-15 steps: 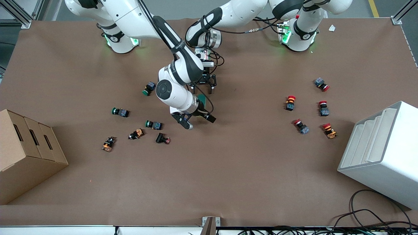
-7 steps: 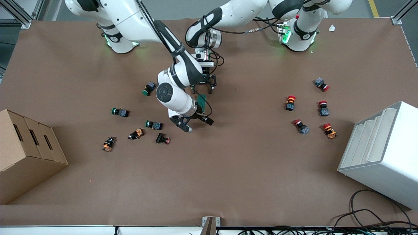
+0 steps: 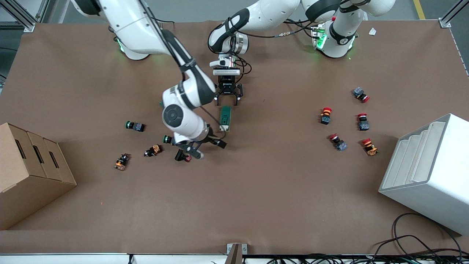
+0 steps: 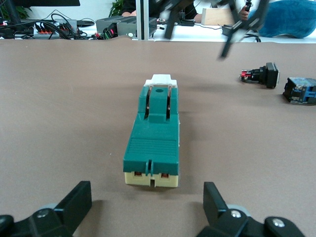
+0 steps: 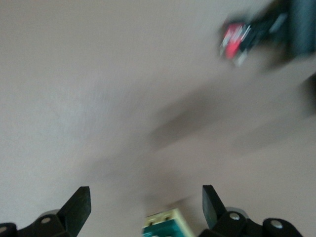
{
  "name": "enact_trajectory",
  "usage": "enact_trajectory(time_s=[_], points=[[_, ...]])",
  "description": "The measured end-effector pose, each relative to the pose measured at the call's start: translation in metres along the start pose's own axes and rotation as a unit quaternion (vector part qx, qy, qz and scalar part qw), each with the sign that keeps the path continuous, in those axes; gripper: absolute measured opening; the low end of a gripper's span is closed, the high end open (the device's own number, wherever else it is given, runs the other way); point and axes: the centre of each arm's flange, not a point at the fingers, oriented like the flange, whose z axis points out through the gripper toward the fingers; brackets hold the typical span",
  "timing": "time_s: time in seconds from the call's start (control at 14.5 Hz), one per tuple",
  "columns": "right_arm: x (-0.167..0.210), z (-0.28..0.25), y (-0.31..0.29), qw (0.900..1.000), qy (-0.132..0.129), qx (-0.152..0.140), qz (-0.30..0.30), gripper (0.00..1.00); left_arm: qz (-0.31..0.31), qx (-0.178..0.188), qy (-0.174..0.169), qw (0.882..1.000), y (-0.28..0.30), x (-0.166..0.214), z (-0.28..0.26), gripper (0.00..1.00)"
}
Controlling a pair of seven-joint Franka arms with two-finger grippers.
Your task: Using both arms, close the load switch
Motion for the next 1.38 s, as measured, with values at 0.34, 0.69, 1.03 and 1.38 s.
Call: enact_trajectory(time_s=[0.34, 0.69, 1.03, 1.38], points=[[0.078, -0.126, 0.078, 0.993, -0.021, -0.046, -0.106, 1.0, -0.008, 0.008, -0.005, 1.0, 0.003, 0.003, 0.001, 1.0], [0.12, -0.23, 0.171, 0.977, -0.011, -0.118, -0.178, 1.0, -0.028, 0.059, -0.049, 0.997, 0.021, 0.02, 0.0, 1.0], [0.129, -0.307, 0.237, 0.967, -0.014, -0.118, -0.227, 1.0, -0.04, 0.112, -0.097, 0.988, 0.047, 0.07, -0.002, 1.0], [0.097, -0.36, 0.255, 0.966, -0.014, -0.116, -0.23, 1.0, -0.046, 0.161, -0.159, 0.973, 0.057, 0.166, 0.012, 1.0]])
